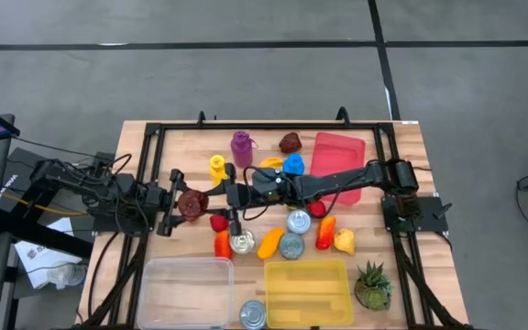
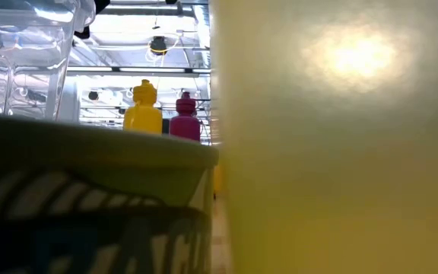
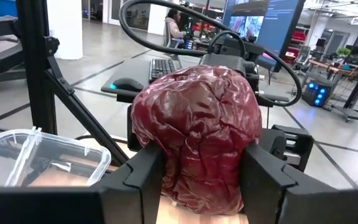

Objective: Pick & Place Food Item
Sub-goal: Put the bottom red apple into the transparent bin

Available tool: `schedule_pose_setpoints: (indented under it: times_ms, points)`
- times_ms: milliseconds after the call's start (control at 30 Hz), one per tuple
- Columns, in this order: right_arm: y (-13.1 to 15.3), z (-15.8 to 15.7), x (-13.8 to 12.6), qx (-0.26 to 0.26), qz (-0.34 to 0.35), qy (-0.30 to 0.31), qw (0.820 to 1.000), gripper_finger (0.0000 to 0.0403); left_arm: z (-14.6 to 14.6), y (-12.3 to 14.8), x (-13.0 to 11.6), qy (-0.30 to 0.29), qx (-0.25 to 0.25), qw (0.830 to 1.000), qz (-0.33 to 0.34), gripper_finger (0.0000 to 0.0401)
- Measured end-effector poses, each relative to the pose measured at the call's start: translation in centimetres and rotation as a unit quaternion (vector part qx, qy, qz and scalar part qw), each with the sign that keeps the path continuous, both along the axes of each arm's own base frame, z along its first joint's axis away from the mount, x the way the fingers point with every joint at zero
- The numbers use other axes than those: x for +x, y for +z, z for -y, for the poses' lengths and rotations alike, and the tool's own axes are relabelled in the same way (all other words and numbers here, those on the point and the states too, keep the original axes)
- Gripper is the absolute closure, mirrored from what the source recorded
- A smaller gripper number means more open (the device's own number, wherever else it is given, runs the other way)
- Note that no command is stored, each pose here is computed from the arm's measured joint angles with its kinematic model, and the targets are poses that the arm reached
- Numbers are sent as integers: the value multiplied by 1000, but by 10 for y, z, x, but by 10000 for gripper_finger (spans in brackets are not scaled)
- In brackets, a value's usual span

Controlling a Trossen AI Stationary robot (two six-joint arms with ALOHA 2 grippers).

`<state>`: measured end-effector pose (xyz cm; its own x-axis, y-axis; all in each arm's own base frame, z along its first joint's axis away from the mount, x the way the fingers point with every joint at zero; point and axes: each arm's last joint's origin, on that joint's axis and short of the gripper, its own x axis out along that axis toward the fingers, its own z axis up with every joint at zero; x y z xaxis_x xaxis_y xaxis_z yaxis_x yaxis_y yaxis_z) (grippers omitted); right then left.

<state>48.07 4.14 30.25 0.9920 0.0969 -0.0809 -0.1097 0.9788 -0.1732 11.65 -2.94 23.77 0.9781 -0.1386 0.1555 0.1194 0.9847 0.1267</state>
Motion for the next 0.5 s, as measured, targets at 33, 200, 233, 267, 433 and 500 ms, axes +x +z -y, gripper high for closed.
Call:
schedule_pose_setpoints:
  times_ms: [33, 200, 233, 267, 433, 500]
  points:
    - [0, 0, 0, 0, -1, 0, 1000, 247, 0, 0, 0, -4, -12, 1000, -2, 95]
    - [-2, 2, 0, -2, -3, -7, 1000, 250, -1, 0, 0, 14, -37, 999, -6, 46]
    - [-2, 2, 0, -1, -3, -7, 1000, 250, -1, 0, 0, 14, -32, 999, -5, 39]
    - [-2, 2, 0, 0, -4, -8, 1000, 250, -1, 0, 0, 14, -28, 999, -4, 34]
    - [-2, 2, 0, 17, -4, -9, 1000, 250, -1, 1, 0, 18, -9, 1000, 1, 25]
    - [-1, 1, 0, 20, -3, -8, 1000, 250, -1, 1, 0, 19, -2, 1000, 6, 26]
